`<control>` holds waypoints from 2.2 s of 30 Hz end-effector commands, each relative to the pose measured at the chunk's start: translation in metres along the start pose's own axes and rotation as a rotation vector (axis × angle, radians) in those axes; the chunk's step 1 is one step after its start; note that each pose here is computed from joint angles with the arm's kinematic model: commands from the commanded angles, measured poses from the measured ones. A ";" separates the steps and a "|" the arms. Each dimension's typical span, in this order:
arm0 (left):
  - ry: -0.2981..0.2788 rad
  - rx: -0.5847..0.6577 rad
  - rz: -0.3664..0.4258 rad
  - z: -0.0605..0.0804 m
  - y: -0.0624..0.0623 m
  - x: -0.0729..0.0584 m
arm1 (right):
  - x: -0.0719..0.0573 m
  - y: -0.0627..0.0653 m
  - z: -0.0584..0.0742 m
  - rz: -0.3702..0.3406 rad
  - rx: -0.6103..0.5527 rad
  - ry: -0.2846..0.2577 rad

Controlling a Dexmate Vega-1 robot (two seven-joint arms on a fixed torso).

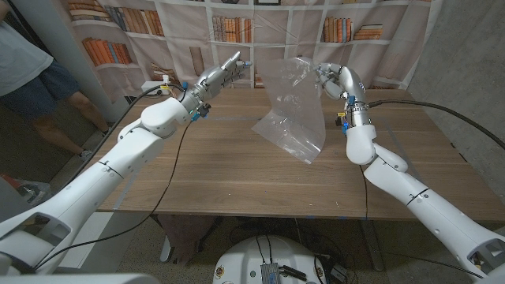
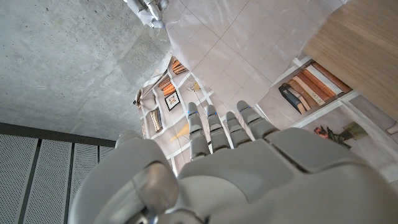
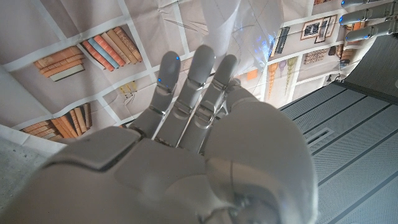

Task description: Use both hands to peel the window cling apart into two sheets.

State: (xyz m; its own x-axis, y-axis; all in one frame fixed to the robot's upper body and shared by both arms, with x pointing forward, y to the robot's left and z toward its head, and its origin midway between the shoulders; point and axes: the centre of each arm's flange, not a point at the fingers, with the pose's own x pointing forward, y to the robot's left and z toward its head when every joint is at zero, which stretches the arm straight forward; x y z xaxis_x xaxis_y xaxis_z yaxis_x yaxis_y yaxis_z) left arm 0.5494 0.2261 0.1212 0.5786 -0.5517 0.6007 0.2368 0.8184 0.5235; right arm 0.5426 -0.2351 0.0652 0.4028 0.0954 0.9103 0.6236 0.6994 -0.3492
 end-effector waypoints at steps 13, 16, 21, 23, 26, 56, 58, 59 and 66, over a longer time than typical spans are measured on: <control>-0.089 0.201 0.052 0.045 0.026 0.003 | -0.014 0.019 0.019 0.041 0.016 -0.035; -0.099 0.179 0.039 0.046 0.027 0.007 | -0.016 0.022 0.021 0.038 0.022 -0.040; -0.085 0.213 0.026 0.051 0.032 0.011 | -0.019 0.023 0.024 0.036 0.017 -0.052; -0.069 0.239 0.009 0.053 0.034 0.013 | -0.021 0.022 0.025 0.030 0.016 -0.052; -0.064 0.241 -0.004 0.053 0.033 0.016 | -0.023 0.021 0.027 0.030 0.016 -0.053; -0.048 0.191 -0.051 0.054 0.039 0.040 | -0.019 0.019 0.057 0.015 0.019 -0.195; -0.045 0.196 -0.061 0.054 0.038 0.042 | -0.018 0.018 0.059 0.016 0.019 -0.205; -0.040 0.201 -0.066 0.054 0.038 0.043 | -0.018 0.018 0.059 0.016 0.020 -0.208; -0.015 0.206 -0.124 0.053 0.036 0.047 | -0.016 0.016 0.062 0.010 0.022 -0.225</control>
State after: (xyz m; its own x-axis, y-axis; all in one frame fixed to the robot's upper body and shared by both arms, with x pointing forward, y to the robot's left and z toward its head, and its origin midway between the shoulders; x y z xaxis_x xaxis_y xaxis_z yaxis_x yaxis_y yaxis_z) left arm 0.5382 0.2267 0.1972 0.5316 -0.5956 0.6022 0.0884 0.7461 0.6600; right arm 0.5091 -0.1840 0.0534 0.2805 0.2367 0.9302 0.6050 0.7088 -0.3627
